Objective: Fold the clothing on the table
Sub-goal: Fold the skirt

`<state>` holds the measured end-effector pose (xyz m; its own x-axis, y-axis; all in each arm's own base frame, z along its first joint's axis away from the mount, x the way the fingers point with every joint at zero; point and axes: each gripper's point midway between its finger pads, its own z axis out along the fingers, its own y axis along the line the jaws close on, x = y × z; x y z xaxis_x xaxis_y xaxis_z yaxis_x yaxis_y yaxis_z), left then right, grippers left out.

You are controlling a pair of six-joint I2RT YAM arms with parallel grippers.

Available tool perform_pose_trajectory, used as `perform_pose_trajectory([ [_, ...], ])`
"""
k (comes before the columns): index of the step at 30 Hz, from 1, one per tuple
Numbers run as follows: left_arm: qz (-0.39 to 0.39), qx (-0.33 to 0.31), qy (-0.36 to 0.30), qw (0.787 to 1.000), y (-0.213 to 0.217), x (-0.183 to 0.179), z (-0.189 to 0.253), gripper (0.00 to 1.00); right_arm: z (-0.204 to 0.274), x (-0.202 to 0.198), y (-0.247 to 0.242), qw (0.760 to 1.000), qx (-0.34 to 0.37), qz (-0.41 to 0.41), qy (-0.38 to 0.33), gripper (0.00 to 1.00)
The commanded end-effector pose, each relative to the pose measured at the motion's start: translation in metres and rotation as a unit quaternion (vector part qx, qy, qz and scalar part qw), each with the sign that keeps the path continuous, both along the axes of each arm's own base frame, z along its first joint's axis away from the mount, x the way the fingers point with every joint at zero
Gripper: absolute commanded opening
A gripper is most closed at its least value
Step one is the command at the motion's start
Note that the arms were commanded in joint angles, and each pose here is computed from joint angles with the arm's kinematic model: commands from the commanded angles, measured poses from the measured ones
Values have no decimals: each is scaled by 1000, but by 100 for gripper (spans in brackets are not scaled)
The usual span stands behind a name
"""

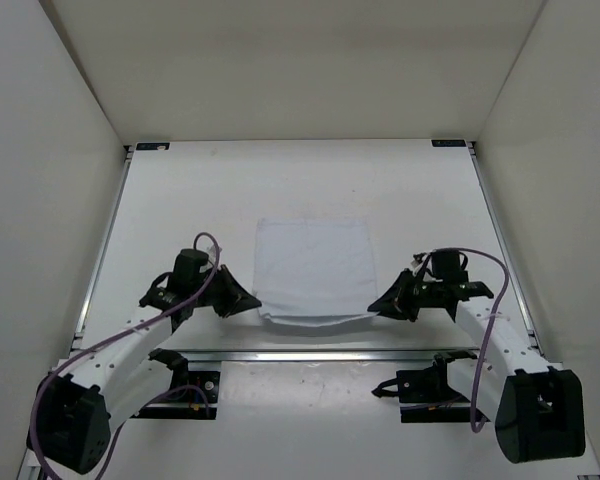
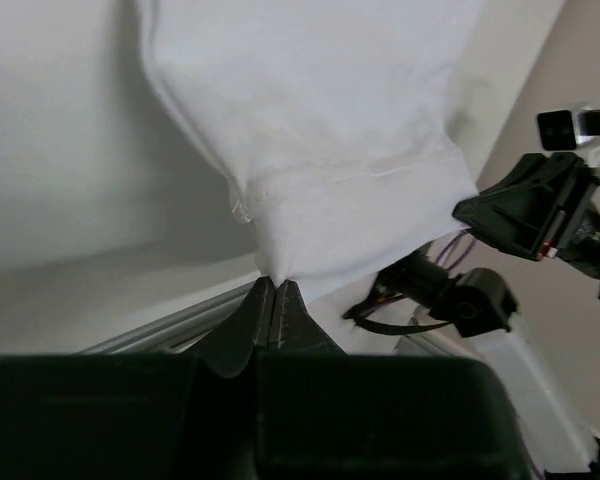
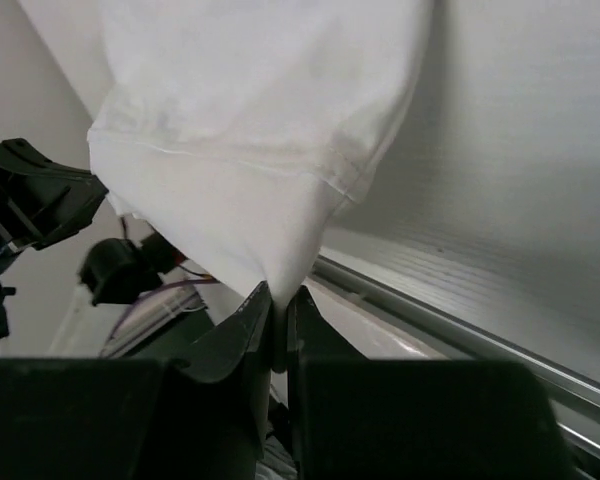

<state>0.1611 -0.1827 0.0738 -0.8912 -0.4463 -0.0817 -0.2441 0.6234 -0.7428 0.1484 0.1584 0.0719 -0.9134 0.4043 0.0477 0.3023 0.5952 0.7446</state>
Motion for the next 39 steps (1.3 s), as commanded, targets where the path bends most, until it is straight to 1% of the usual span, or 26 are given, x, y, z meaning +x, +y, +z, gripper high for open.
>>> perform_pose_trajectory([
  [1, 6, -35, -38, 999, -12, 35, 45, 0, 36, 26, 0, 998, 45, 5, -33, 0],
  [3, 15, -53, -32, 998, -13, 53, 50, 0, 56, 45, 2, 997, 59, 10, -56, 0],
  [5, 24, -75, -26, 997, -14, 67, 53, 0, 57, 61, 6, 996, 67, 19, -47, 0],
  [9, 56, -103, -29, 993, -11, 109, 64, 0, 78, 107, 9, 993, 79, 29, -78, 0],
  [10, 58, -104, -19, 993, -11, 117, 58, 0, 75, 119, 10, 994, 81, 26, -69, 0],
  [11, 61, -114, -27, 991, -10, 127, 65, 0, 68, 128, 8, 995, 75, 25, -62, 0],
  [13, 70, -124, -16, 990, -10, 147, 58, 0, 73, 151, 6, 994, 80, 27, -73, 0],
  [14, 69, -135, -29, 988, -13, 159, 66, 0, 66, 156, 4, 995, 83, 25, -57, 0],
  [15, 73, -140, -15, 987, -14, 166, 61, 0, 61, 167, 2, 995, 85, 22, -53, 0],
  [16, 76, -142, -19, 987, -14, 178, 60, 0, 63, 175, 2, 994, 85, 23, -60, 0],
  [21, 93, -159, -2, 983, -17, 217, 48, 0, 45, 205, 1, 994, 97, 22, -40, 0],
  [22, 93, -164, -4, 982, -19, 227, 50, 0, 45, 216, 1, 994, 100, 23, -43, 0],
  [23, 104, -160, 6, 982, -16, 235, 39, 0, 52, 230, -7, 993, 99, 15, -56, 0],
  [25, 111, -172, 5, 979, -16, 259, 44, 0, 45, 251, -8, 993, 102, 16, -54, 0],
  [26, 113, -178, 3, 978, -17, 269, 41, 2, 53, 266, -9, 992, 101, 19, -73, 0],
  [27, 121, -184, 7, 975, -17, 277, 39, 7, 57, 279, -4, 989, 110, 33, -89, 1],
  [28, 132, -196, 7, 972, -12, 288, 44, 17, 49, 289, -7, 990, 105, 31, -91, 0],
  [29, 137, -198, 3, 970, -12, 296, 38, 25, 61, 303, -7, 987, 104, 35, -117, 0],
  [30, 144, -214, -4, 966, -12, 303, 40, 35, 60, 316, -9, 986, 98, 34, -129, 13],
  [31, 153, -233, -13, 960, -10, 307, 47, 34, 57, 323, -9, 985, 93, 34, -138, 33],
  [32, 165, -243, 0, 956, -7, 308, 42, 34, 61, 331, -12, 984, 83, 31, -153, 43],
  [33, 169, -251, -13, 953, -4, 309, 45, 35, 64, 334, -11, 983, 82, 33, -162, 59],
  [34, 168, -256, -19, 952, -4, 308, 52, 38, 68, 338, -11, 981, 76, 33, -177, 67],
  [36, 177, -253, -37, 951, 2, 308, 55, 43, 63, 338, -18, 980, 55, 28, -188, 69],
  [37, 178, -253, -40, 950, 3, 307, 53, 43, 68, 340, -23, 979, 43, 18, -197, 70],
  [39, 175, -256, -45, 950, 5, 305, 55, 44, 55, 333, -33, 981, 15, 11, -195, 70],
])
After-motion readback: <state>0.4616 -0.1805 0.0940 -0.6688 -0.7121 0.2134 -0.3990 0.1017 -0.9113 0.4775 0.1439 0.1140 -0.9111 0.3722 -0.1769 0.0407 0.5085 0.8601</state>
